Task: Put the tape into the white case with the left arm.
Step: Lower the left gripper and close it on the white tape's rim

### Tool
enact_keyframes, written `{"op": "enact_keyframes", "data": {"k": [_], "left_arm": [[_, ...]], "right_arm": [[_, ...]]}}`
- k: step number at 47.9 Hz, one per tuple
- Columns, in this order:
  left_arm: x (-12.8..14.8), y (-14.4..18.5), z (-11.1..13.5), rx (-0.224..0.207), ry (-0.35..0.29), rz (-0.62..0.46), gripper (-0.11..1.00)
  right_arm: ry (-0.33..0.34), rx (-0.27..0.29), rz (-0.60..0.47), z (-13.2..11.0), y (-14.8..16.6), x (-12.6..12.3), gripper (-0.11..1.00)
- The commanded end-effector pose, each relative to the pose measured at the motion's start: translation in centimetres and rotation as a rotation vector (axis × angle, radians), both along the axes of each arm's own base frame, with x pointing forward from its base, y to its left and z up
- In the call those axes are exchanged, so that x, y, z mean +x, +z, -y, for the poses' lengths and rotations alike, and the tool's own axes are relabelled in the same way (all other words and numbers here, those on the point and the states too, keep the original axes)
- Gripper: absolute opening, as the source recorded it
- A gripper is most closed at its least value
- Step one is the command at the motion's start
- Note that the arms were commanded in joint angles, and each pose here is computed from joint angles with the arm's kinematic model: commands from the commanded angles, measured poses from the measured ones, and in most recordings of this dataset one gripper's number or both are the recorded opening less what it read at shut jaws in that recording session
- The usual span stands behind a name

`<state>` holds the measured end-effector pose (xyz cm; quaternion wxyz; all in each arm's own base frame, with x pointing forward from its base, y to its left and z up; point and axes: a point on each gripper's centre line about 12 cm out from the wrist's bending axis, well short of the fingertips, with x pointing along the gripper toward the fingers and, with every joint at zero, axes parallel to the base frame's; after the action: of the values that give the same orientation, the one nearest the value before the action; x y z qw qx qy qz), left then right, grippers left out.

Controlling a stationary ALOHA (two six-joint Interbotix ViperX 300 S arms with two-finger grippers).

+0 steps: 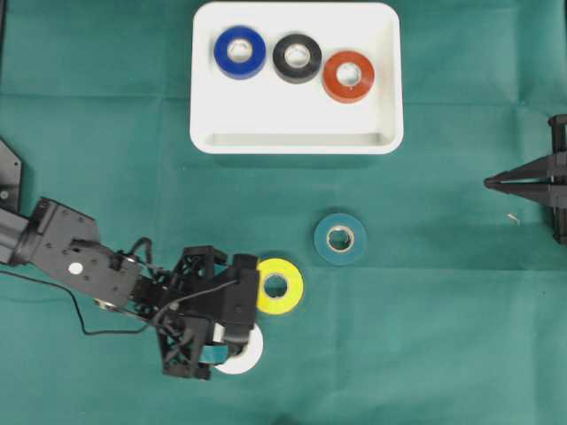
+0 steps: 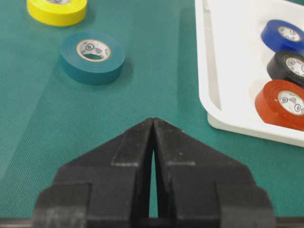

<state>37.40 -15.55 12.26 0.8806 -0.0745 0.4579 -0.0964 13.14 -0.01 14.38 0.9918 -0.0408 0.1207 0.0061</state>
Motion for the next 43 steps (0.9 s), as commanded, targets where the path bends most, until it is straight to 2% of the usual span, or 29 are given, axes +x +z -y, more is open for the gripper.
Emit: {"op": "enact_keyframes", "data": {"k": [1, 13, 33, 37, 43], "left_arm": [[1.2, 1.1, 0.2, -0.012, 0.019, -0.003, 0.81], [0.9, -0.9, -0.7, 0.039, 0.044, -0.146, 0.81], [1.0, -0.8, -0.8, 0.042, 0.041, -0.142, 0.79], [1.1, -0.8, -0.7, 0.044, 0.037, -0.139, 0.69], [1.0, -0.9, -0.8, 0.046, 0.036, -0.142, 0.35]], "right_arm": [[0.000, 0.000, 0.011, 0.0, 0.4, 0.2, -0.09], [0.000, 0.000, 0.012, 0.0, 0.4, 0.2, -0.09], [0.000, 0.000, 0.012, 0.0, 0.4, 0.2, -0.09], [0.000, 0.000, 0.011, 0.0, 0.4, 0.2, -0.09], [0.000, 0.000, 0.011, 0.0, 0.4, 0.2, -0.09]]}}
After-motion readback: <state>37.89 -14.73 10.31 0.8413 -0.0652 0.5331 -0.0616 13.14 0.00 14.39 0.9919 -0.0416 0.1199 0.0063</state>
